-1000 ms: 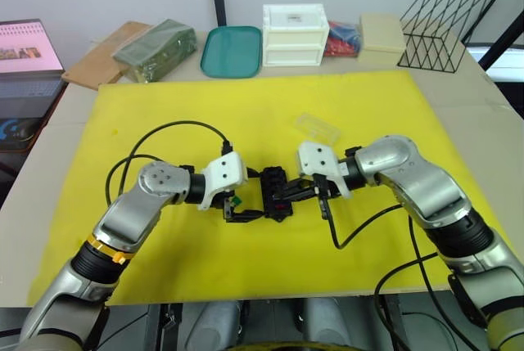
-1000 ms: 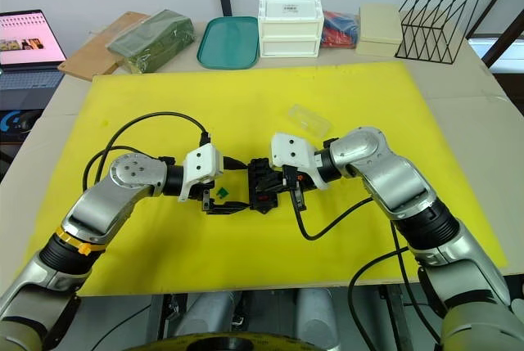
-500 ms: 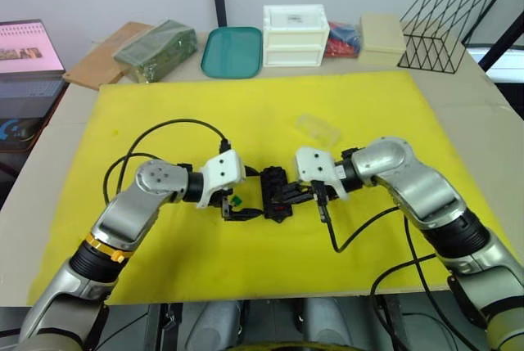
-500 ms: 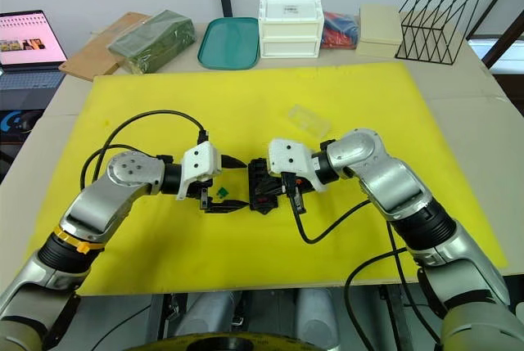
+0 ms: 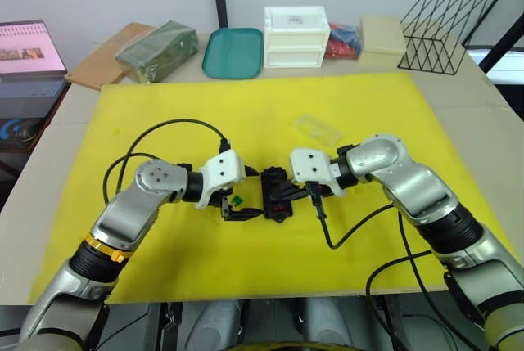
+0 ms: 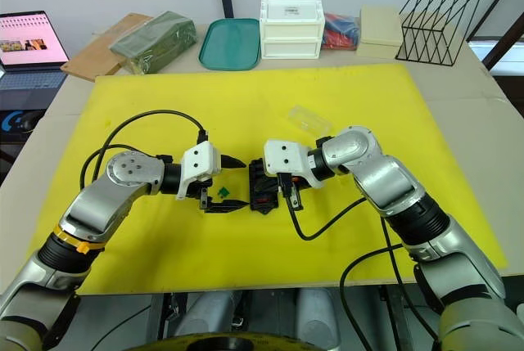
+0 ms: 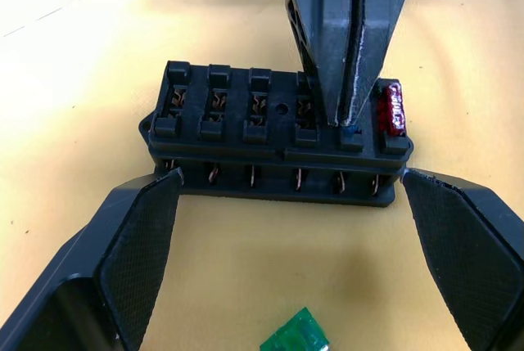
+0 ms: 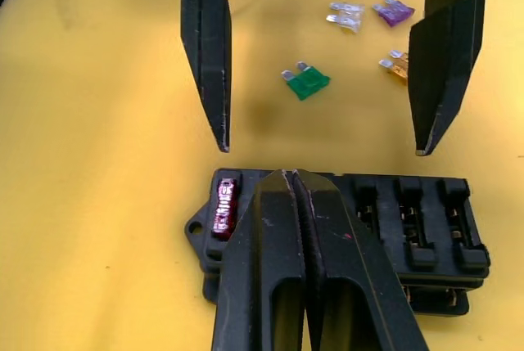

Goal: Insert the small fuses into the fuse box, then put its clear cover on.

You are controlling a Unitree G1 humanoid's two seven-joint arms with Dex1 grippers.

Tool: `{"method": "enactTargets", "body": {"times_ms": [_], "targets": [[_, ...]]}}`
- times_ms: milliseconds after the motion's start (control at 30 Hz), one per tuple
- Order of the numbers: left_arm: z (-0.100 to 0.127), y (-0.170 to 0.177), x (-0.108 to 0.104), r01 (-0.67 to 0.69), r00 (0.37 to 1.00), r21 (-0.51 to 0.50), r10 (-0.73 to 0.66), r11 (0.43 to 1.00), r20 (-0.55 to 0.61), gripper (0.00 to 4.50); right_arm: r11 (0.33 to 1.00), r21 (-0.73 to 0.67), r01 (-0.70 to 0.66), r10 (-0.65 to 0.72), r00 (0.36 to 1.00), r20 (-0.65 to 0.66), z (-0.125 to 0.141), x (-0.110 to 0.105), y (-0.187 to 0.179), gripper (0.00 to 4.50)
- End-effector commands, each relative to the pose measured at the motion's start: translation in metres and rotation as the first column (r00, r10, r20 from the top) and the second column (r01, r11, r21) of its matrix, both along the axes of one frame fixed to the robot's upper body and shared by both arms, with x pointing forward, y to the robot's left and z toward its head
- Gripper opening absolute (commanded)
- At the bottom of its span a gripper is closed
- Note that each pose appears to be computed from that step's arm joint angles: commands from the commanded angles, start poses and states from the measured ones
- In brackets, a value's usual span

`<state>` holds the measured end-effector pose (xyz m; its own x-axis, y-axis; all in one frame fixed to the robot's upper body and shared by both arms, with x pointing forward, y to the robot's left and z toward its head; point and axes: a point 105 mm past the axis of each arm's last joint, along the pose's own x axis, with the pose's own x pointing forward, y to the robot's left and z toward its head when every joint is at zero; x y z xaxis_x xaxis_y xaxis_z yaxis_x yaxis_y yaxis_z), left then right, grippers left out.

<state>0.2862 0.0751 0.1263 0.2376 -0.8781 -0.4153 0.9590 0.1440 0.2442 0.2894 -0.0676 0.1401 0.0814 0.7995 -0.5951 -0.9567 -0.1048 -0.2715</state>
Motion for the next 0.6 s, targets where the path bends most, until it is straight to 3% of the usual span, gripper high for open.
{"method": "enactTargets", "body": {"times_ms": [33, 333, 533, 600], "targets": [[0.017, 0.001, -0.002, 0.004, 0.999, -0.036, -0.003, 0.999, 0.033, 4.5, 0.998, -0.02, 0.062, -0.063, 0.997, -0.037, -0.007, 0.004, -0.012, 0.05], [0.06, 0.033, -0.018, -0.005, 1.0, -0.108, 0.008, 0.994, 0.022, 4.5, 0.968, 0.236, 0.088, -0.103, 0.993, 0.053, 0.07, 0.004, -0.021, 0.05], [0.062, 0.081, -0.03, -0.094, 0.995, -0.026, 0.094, 0.995, -0.02, 4.5, 0.982, 0.144, 0.12, -0.134, 0.987, 0.088, 0.073, 0.002, -0.056, 0.05], [0.059, 0.103, -0.035, -0.145, 0.988, 0.024, 0.146, 0.989, -0.054, 4.5, 0.983, 0.108, 0.15, -0.157, 0.986, 0.056, 0.075, -0.001, -0.073, 0.46]]}}
